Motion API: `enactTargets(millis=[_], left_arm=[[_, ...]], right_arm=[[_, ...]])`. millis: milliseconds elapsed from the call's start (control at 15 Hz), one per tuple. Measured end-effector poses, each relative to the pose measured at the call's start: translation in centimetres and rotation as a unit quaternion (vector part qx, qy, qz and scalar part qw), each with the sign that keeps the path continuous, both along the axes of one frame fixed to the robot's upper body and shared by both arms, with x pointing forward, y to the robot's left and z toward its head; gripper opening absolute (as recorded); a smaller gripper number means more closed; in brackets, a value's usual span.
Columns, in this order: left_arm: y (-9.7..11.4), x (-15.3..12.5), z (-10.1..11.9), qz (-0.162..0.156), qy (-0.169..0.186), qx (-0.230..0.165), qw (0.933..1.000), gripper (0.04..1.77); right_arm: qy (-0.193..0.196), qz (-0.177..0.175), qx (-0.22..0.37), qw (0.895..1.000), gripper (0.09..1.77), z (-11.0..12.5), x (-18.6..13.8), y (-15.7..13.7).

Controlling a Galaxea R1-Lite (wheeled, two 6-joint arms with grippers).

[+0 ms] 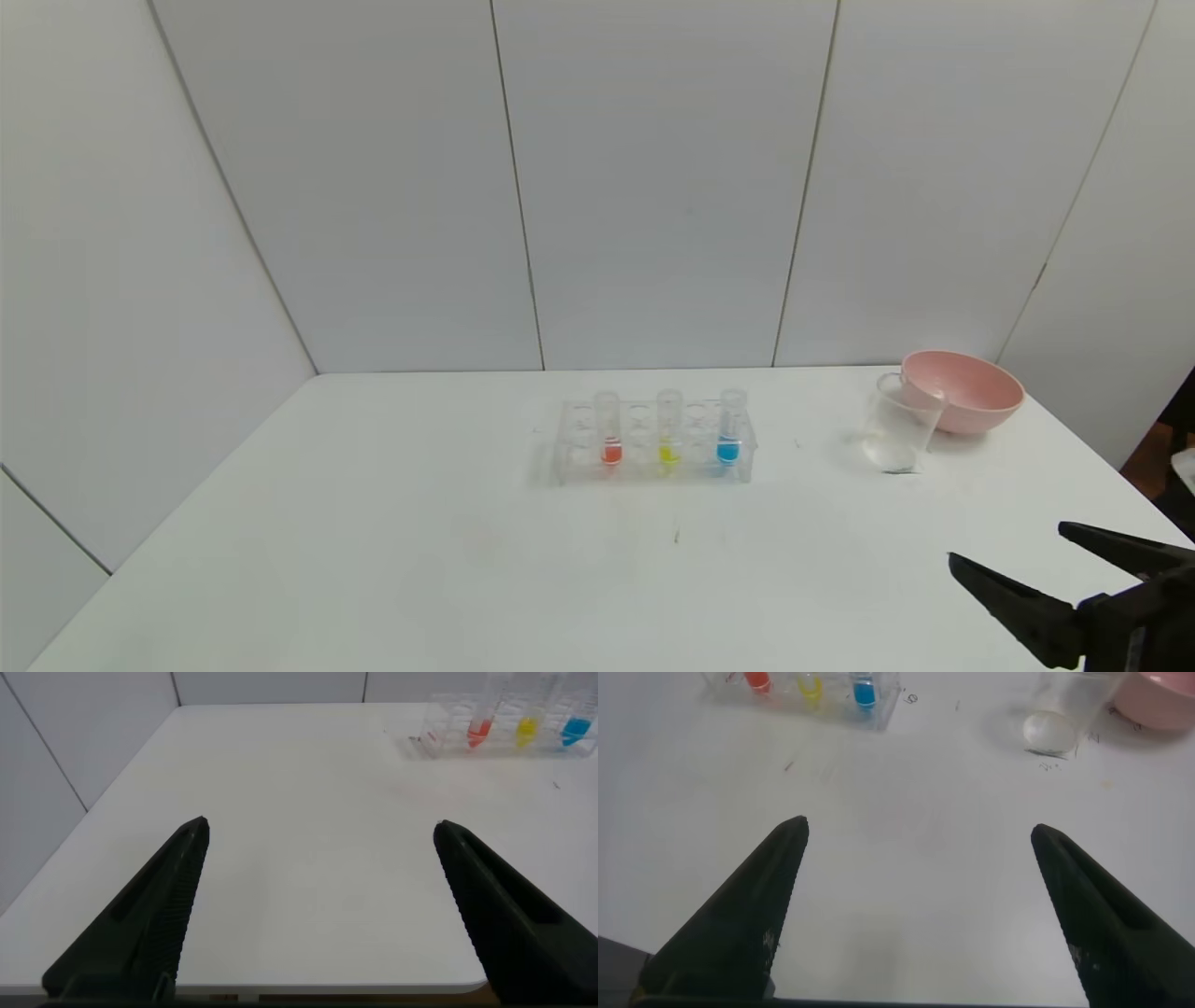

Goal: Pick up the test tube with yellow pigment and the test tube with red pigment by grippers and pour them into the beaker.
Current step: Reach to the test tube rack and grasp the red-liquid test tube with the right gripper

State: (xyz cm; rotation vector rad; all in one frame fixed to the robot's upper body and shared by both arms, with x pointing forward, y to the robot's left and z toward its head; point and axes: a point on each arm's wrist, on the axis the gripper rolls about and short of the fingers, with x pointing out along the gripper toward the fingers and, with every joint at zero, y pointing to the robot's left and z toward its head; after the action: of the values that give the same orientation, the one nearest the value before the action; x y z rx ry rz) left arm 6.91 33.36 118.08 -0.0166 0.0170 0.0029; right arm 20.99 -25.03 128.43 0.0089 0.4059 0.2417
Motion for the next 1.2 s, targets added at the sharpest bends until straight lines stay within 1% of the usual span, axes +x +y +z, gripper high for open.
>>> enactTargets(millis=[267, 467, 733, 867, 1000, 1200], left_arm=[[0.0, 0.0, 0.0, 0.0, 0.0, 0.0, 1.0, 1.72], [0.0, 0.0, 0.0, 0.0, 0.0, 0.0, 1.0, 1.72], [0.0, 0.0, 0.0, 0.0, 0.0, 0.0, 1.0, 1.72], [0.0, 0.0, 0.0, 0.0, 0.0, 0.0, 1.0, 1.72], [0.0, 0.0, 0.0, 0.0, 0.0, 0.0, 1.0, 1.72], [0.0, 0.0, 0.0, 0.0, 0.0, 0.0, 1.0, 1.72]], right_arm=[[0.023, 0.001, 0.011, 1.0, 1.71, -0.5, 0.5, 4.0], [0.031, 0.007, -0.006, 0.999, 1.71, -0.9, 1.3, 7.0], [0.033, 0.016, -0.008, 0.999, 1.71, -0.8, 3.3, 11.9], [0.037, 0.019, -0.018, 0.999, 1.71, -0.9, 4.4, 14.4], [0.045, 0.024, -0.033, 0.998, 1.71, -1.1, 5.2, 16.7], [0.049, 0.029, -0.037, 0.998, 1.71, -1.9, 6.7, 20.1]])
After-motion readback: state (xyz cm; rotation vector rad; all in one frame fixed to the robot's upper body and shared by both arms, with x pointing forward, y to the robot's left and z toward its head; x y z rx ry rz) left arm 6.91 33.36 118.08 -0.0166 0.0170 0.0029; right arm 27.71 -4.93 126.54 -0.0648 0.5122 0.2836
